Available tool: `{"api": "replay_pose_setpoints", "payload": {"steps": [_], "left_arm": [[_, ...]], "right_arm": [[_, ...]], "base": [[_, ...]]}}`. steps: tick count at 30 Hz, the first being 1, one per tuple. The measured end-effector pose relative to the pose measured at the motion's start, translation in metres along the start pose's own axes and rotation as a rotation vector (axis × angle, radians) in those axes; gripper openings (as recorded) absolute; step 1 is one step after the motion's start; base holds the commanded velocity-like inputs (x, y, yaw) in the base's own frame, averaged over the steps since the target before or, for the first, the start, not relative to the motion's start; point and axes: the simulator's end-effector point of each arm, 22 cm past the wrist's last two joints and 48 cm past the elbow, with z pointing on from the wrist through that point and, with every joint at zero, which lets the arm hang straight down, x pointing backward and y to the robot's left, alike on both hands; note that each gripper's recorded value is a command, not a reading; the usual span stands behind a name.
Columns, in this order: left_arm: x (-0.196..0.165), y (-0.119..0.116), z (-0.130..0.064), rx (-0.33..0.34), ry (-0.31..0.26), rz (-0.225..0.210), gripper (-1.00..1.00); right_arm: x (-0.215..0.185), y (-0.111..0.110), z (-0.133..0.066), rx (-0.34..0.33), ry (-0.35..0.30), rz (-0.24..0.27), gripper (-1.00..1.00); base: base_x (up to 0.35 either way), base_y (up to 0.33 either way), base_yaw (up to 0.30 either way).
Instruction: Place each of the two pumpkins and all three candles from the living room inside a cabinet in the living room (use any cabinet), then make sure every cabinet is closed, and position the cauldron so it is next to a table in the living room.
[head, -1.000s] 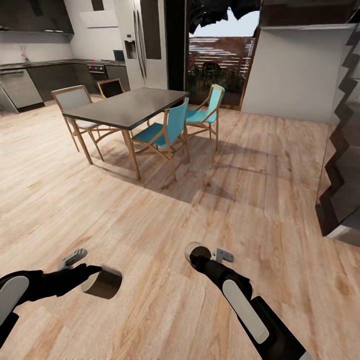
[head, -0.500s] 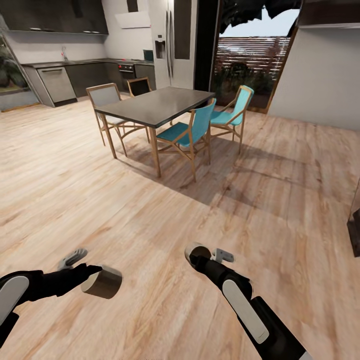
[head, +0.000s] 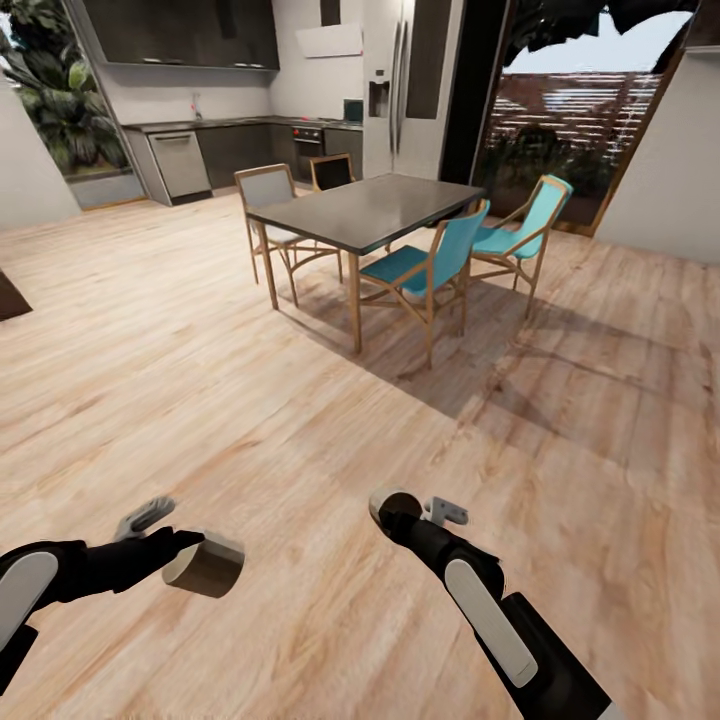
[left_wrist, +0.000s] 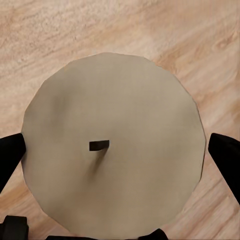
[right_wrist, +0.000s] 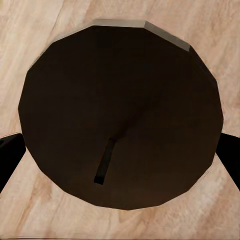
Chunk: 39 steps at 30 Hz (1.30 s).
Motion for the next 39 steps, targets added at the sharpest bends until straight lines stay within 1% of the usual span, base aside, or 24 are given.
{"api": "replay_pose_setpoints", "payload": {"steps": [39], "left_arm": [[-0.0002, 0.0005, 0.0, 0.0, -0.001, -0.003, -1.0]], "right_arm": [[0.0, 0.0, 0.0, 0.0, 0.0, 0.0, -1.0]], "base": [[0.0, 0.0, 0.288]]}}
